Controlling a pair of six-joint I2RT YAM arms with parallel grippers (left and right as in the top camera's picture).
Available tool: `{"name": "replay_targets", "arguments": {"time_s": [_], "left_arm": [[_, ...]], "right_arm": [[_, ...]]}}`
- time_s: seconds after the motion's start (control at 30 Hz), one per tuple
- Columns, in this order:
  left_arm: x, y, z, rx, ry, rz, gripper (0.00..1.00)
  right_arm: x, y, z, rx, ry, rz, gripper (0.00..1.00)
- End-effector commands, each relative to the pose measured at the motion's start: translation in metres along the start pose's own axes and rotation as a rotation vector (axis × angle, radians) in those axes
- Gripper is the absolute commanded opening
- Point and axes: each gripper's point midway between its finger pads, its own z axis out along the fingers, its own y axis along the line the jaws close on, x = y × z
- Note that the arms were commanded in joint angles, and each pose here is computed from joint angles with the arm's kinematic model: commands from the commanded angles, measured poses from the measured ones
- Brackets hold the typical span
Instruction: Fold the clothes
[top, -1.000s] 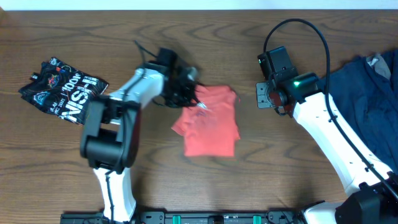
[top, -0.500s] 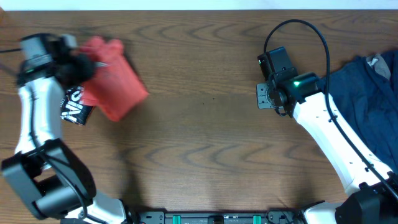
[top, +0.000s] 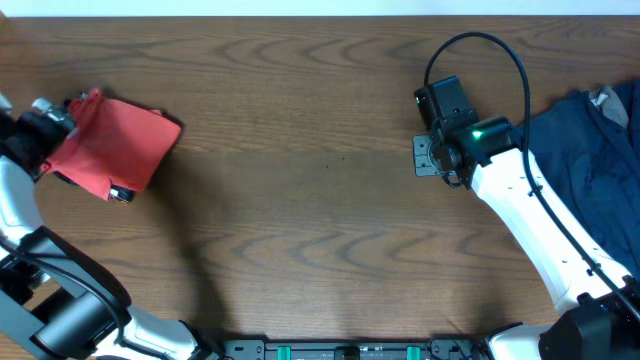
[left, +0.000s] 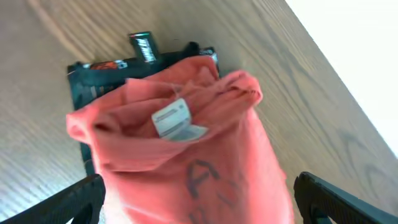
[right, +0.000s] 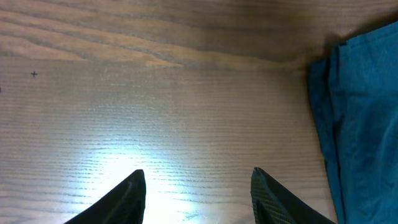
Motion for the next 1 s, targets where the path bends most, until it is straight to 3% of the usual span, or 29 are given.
{"name": "replay_targets", "arguments": {"time_s": [0.0, 0.23, 0.3, 0.43, 0.53, 0.63, 0.8, 0.97], "left_arm": [[-0.003, -0.008, 0.000, 0.049, 0.010, -0.066, 0.98], [0.046, -0.058, 0.009, 0.139, 0.178, -0.025, 0.98], [0.069, -0.081, 0.013, 0.158, 0.238, 0.033, 0.98], [0.131, -0.130, 0.017, 0.160, 0.380, 0.153, 0.98], [0.200, -0.166, 0.005, 0.167, 0.547, 0.310, 0.98], [0.250, -0.157, -0.011, 0.006, 0.669, 0.441, 0.98], [0.308, -0.137, -0.057, -0.173, 0.881, 0.588, 0.98], [0.322, -0.117, -0.095, -0.277, 1.000, 0.631, 0.98]], "right_arm": [[-0.003, -0.005, -0.001, 0.013, -0.008, 0.027, 0.53], [-0.005, 0.006, -0.001, -0.047, -0.009, 0.032, 0.57], [-0.008, 0.011, -0.001, -0.079, -0.017, 0.058, 0.67], [-0.020, 0.039, -0.004, -0.283, -0.030, 0.100, 0.77], [-0.035, 0.047, -0.007, -0.427, -0.049, 0.143, 0.85], [-0.038, 0.027, -0.004, -0.434, -0.034, 0.211, 0.99], [0.001, -0.018, 0.006, -0.354, 0.137, 0.296, 0.99], [0.056, -0.047, 0.000, -0.263, 0.363, 0.380, 0.99]]}}
